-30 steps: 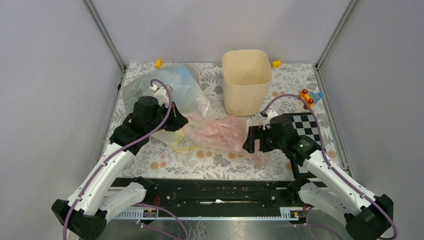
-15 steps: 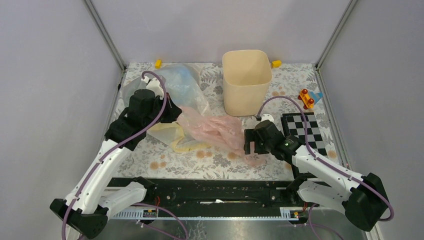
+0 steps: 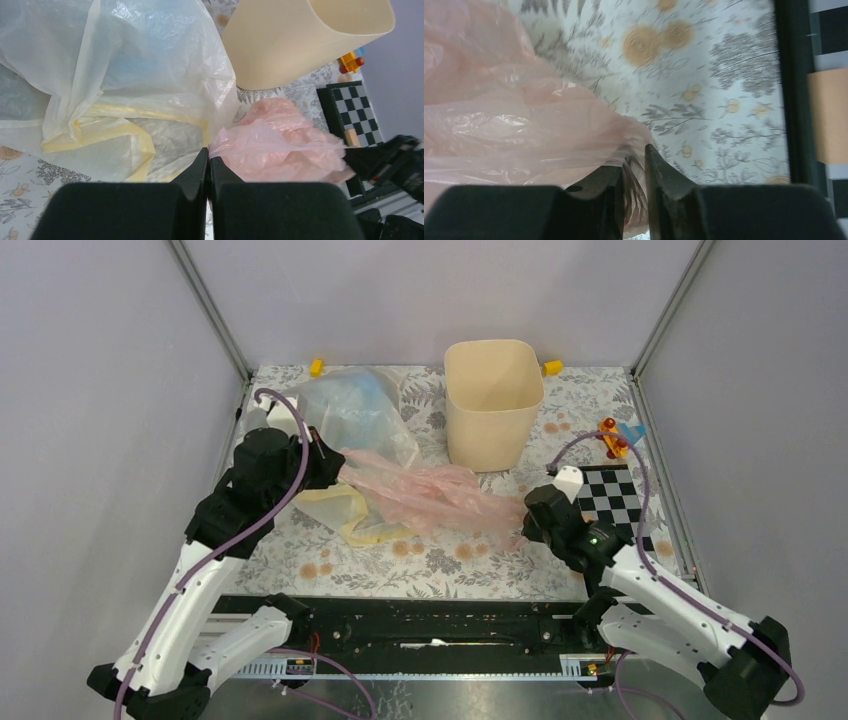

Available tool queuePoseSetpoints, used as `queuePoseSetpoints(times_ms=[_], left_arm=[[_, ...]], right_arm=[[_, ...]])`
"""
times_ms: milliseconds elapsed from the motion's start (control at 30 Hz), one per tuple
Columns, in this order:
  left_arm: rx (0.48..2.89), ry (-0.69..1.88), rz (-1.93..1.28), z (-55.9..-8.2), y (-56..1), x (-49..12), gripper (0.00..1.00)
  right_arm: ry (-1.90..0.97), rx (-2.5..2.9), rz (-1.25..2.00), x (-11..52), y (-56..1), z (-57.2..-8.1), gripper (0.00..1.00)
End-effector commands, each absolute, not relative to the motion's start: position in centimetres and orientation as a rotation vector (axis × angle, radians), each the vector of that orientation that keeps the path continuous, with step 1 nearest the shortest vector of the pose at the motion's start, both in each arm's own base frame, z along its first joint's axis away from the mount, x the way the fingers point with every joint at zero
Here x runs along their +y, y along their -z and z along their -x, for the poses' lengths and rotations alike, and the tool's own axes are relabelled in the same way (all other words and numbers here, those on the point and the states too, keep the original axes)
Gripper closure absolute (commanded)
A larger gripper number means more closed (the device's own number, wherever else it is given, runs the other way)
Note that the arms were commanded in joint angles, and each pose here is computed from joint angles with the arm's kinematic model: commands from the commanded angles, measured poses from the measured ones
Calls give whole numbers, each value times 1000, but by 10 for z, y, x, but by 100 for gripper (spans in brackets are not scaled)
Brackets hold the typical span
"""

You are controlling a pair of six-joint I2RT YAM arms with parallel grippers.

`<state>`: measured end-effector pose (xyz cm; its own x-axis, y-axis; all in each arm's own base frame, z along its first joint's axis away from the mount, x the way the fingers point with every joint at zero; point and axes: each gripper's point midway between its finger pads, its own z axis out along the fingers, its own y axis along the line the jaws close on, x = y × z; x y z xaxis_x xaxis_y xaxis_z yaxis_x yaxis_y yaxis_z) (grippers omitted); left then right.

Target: Put the trash bags into the trash bin

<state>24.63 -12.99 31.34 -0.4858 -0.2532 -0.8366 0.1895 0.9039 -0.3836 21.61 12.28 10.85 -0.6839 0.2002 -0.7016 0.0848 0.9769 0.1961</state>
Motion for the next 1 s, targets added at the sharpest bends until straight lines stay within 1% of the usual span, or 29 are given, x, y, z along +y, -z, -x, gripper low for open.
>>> queuePoseSetpoints(times_ms=[0, 33, 67, 133, 167, 200, 267, 367, 400, 467, 500, 567, 600, 800, 967], left_arm=[[2018, 525, -23, -252, -314, -137, 100], [2026, 573, -57, -250, -311, -145, 100], [2027, 645, -104, -246, -309, -158, 100], [2035, 803, -180, -237, -306, -182, 100], [2042, 866, -206, -235, -303, -192, 100], [2050, 918, -231, -232, -301, -200, 100], [2069, 986, -258, -231, -297, -211, 100], [2079, 1023, -266, -234, -295, -219, 100], [2075, 1025, -267, -236, -297, -220, 100], [2064, 1025, -271, -239, -300, -221, 100], [2060, 1022, -273, -241, -302, -222, 100], [2058, 1015, -271, -244, -305, -222, 100], [2059, 1008, -264, -245, -306, -221, 100], [2094, 955, -224, -253, -303, -217, 100], [2105, 982, -233, -250, -302, -220, 100]], right_arm=[[-24, 2165, -371, 80, -146, -223, 59], [-70, 2168, -306, 88, -152, -224, 48], [-132, 2176, -217, 100, -157, -224, 40], [-284, 2185, -40, 127, -168, -219, 29], [-331, 2171, 11, 134, -176, -218, 27], [-372, 2153, 53, 140, -185, -217, 26], [-436, 2105, 111, 150, -203, -216, 26], [-568, 2021, 226, 171, -232, -213, 26], [-605, 1998, 257, 178, -240, -213, 29], [-640, 1974, 287, 188, -248, -216, 46], [-657, 1960, 301, 195, -251, -220, 57], [-680, 1960, 339, 211, -248, -228, 91], [-700, 1957, 372, 222, -245, -229, 100], [-769, 1805, 592, 278, -235, -216, 100], [-748, 1731, 691, 296, -219, -209, 100]])
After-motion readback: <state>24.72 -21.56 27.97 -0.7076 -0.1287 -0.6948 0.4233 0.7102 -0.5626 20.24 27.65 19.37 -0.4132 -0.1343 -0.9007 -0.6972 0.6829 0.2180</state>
